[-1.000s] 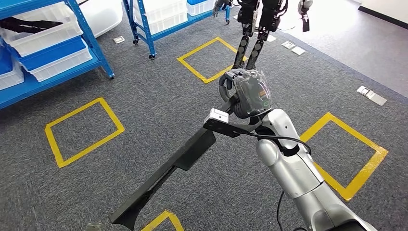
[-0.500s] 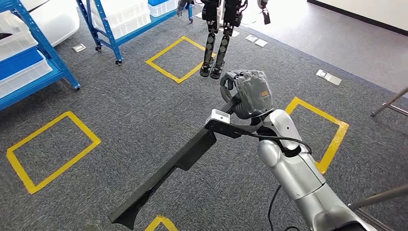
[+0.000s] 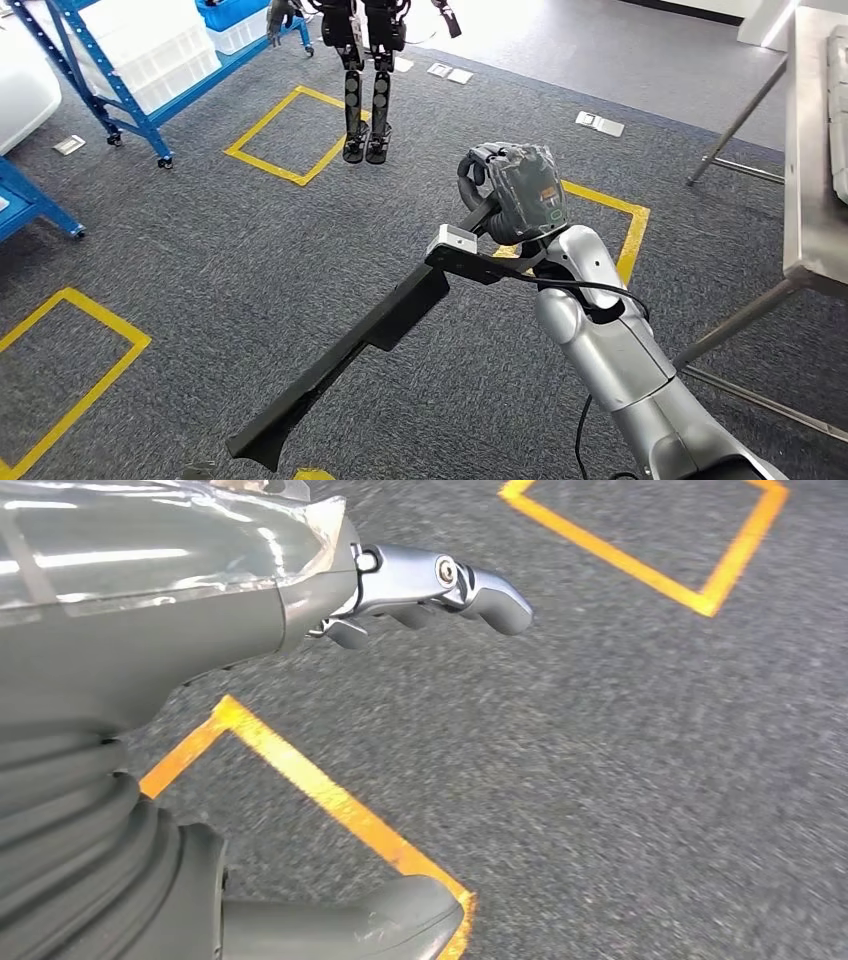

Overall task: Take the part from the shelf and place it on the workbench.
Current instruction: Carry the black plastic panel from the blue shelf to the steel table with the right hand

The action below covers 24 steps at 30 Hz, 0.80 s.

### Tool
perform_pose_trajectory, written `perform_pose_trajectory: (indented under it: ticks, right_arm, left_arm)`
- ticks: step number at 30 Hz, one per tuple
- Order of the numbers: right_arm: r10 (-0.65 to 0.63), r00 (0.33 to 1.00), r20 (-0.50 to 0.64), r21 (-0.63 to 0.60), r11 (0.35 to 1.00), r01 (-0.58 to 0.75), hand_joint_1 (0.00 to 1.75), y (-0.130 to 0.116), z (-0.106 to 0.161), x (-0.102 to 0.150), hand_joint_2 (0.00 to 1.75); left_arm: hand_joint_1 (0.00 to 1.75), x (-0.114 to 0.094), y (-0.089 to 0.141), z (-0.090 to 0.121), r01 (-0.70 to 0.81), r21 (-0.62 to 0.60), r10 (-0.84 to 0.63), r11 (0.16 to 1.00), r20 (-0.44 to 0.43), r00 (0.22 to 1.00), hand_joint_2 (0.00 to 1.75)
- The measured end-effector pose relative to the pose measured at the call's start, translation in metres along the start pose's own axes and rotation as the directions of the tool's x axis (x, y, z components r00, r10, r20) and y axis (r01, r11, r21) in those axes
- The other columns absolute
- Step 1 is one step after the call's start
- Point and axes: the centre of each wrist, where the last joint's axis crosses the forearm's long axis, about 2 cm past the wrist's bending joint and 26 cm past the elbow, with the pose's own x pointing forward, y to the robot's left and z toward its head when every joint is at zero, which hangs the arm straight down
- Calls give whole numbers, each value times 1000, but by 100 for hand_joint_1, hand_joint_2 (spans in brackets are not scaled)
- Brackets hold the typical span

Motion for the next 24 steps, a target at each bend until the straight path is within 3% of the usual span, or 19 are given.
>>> perform_pose_trajectory:
  ticks: [13, 24]
  right_arm:
    - [42, 999, -26, -33, 999, -42, 152, -15, -3, -15, 175]
    - [136, 988, -71, -54, 989, -140, 152, -44, -4, -49, 175]
  left_arm:
    - [0, 0, 0, 1, 10, 19, -11, 1000, 35, 999, 175]
    - [0, 1, -1, 0, 10, 20, -11, 1000, 40, 999, 175]
